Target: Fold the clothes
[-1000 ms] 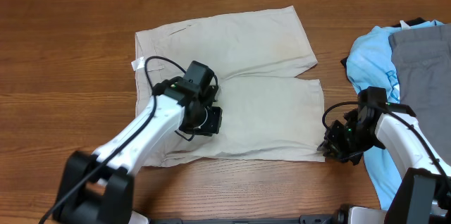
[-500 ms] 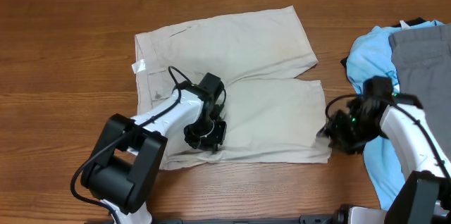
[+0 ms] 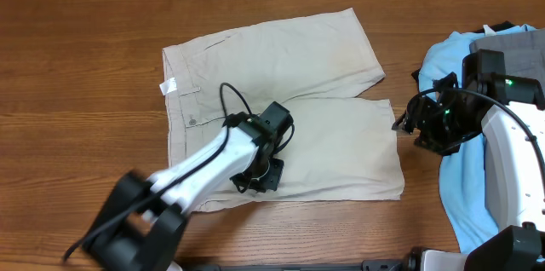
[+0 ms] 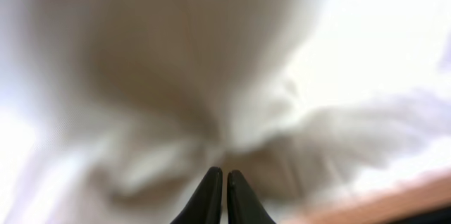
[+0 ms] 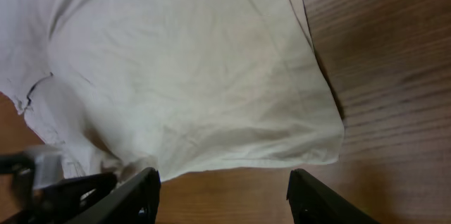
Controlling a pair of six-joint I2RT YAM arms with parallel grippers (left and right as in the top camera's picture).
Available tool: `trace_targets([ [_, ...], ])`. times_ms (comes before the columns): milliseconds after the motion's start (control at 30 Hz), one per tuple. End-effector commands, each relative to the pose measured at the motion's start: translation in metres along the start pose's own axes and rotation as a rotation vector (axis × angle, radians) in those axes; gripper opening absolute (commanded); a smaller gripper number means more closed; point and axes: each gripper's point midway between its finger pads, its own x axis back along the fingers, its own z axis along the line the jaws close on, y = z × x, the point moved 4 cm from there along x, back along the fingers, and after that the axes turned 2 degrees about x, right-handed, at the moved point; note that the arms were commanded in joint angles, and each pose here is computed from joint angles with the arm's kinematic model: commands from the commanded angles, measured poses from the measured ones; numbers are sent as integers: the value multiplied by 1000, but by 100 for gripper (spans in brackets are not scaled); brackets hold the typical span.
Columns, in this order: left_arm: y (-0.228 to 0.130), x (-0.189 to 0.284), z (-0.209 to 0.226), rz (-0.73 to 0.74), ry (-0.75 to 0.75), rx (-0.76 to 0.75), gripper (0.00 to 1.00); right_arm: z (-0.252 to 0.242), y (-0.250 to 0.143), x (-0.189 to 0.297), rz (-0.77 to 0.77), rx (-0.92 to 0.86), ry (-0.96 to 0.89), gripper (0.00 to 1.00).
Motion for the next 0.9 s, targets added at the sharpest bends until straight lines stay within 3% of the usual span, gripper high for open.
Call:
trace_targets([
  [0, -8, 40, 7, -126, 5, 134, 5, 3, 0, 7, -8, 32, 8, 63],
  [167, -18, 46, 25, -145, 107, 251, 4, 3, -1, 7, -4, 31, 7, 63],
  [467, -27, -3, 56, -147, 191, 425, 4, 1, 2, 7, -18, 60, -9, 63],
  [700, -49, -45, 75, -89, 154, 484, 4, 2, 4, 7, -29, 64, -7, 63],
  [867, -53, -46, 69, -52, 110, 466, 4, 4, 9, 7, -55, 71, 2, 59],
])
